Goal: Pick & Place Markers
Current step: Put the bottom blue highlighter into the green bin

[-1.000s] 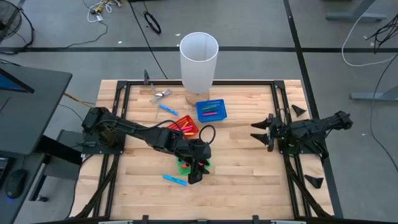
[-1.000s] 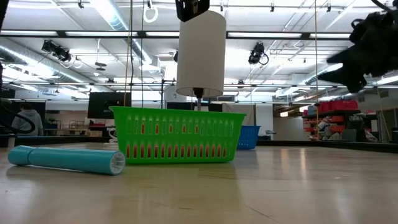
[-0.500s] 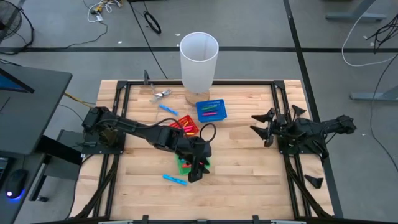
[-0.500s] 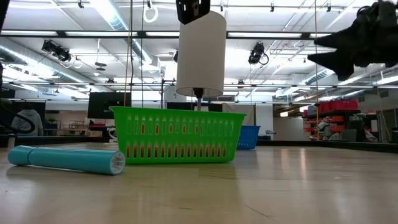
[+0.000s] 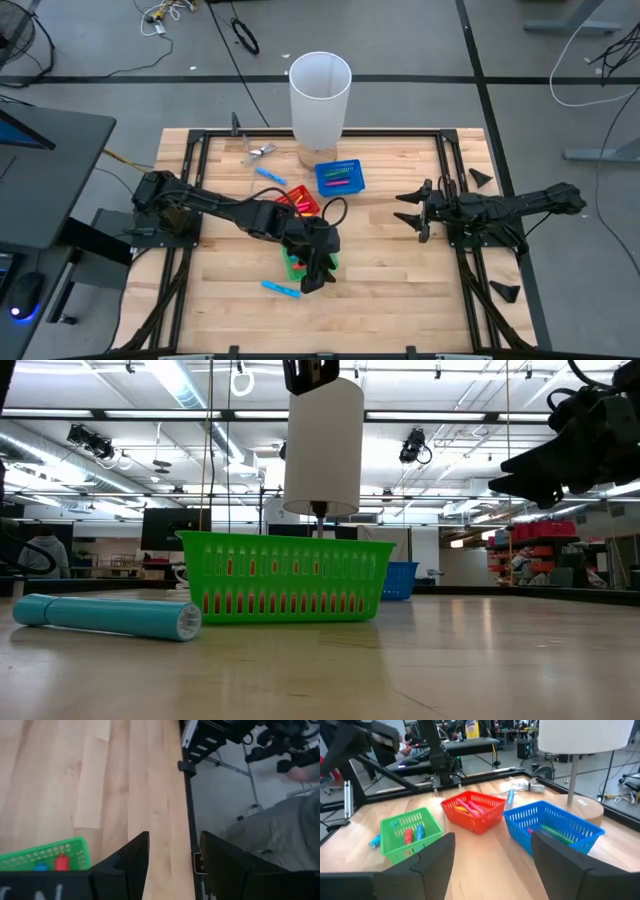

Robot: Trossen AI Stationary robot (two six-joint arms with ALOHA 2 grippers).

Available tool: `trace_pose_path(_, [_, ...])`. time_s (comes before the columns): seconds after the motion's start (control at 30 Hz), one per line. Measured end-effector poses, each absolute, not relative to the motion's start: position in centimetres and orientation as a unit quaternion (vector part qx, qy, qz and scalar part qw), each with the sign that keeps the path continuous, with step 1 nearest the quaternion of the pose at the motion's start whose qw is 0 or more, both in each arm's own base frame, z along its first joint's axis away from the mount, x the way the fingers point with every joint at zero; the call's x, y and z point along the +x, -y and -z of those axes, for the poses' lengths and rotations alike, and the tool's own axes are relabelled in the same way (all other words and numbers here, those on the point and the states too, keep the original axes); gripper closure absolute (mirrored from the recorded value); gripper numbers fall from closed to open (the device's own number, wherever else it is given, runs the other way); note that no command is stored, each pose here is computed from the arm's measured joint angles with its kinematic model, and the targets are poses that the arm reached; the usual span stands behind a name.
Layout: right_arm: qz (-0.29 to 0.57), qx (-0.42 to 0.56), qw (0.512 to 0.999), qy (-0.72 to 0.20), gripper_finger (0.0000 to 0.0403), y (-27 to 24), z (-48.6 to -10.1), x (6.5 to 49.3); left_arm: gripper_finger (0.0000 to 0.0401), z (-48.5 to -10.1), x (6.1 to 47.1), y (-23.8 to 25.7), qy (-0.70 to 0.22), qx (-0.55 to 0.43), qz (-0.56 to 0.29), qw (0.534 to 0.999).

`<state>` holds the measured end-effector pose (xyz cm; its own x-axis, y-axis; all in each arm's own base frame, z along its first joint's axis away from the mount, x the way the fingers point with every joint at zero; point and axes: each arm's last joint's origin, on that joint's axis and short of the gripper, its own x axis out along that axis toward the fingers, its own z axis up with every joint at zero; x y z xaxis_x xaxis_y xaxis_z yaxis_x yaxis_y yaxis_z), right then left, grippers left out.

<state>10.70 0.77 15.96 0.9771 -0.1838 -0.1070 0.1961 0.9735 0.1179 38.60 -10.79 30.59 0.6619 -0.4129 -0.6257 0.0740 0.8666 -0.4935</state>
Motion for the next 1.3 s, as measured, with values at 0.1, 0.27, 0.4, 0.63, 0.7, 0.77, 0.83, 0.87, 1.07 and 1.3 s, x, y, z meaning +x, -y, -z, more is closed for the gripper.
trace_pose_path(0.1, [0.096,0.064,0.992,-0.048,0.014,-0.8,-16.0,10.7,0.022,-30.7,38.5,10.4,-0.391,-0.241,0.115,0.881])
trace_pose_path(0.27, [0.096,0.064,0.992,-0.049,0.014,-0.8,-15.9,10.7,0.022,-30.1,37.9,9.9,-0.446,-0.301,0.085,0.838])
trace_pose_path(0.4, [0.096,0.064,0.992,-0.049,0.014,-0.8,-15.9,10.7,0.022,-29.0,36.0,10.6,-0.535,-0.278,0.071,0.795])
trace_pose_path(0.63, [0.096,0.064,0.992,-0.048,0.014,-0.8,-15.9,10.7,0.022,-27.9,32.7,13.2,-0.631,-0.138,0.079,0.76])
trace_pose_path(0.7, [0.096,0.064,0.992,-0.048,0.014,-0.8,-15.9,10.7,0.022,-27.7,31.9,13.8,-0.648,-0.094,0.08,0.752])
trace_pose_path(0.77, [0.096,0.064,0.992,-0.048,0.014,-0.8,-15.9,10.7,0.022,-27.6,31.3,14.4,-0.651,-0.059,0.083,0.752])
trace_pose_path(0.83, [0.096,0.064,0.992,-0.048,0.014,-0.8,-15.9,10.7,0.022,-27.6,31.1,15.0,-0.645,-0.035,0.088,0.758])
trace_pose_path(0.87, [0.096,0.064,0.992,-0.048,0.014,-0.8,-15.9,10.7,0.022,-27.6,31.0,15.2,-0.644,-0.022,0.089,0.76])
trace_pose_path(1.07, [0.096,0.064,0.992,-0.048,0.014,-0.8,-15.9,10.7,0.022,-27.6,30.6,16.3,-0.628,0.021,0.092,0.772])
trace_pose_path(1.3, [0.097,0.064,0.992,-0.048,0.014,-0.8,-15.9,10.7,0.022,-25.8,31.8,16.6,-0.635,0.048,0.097,0.765])
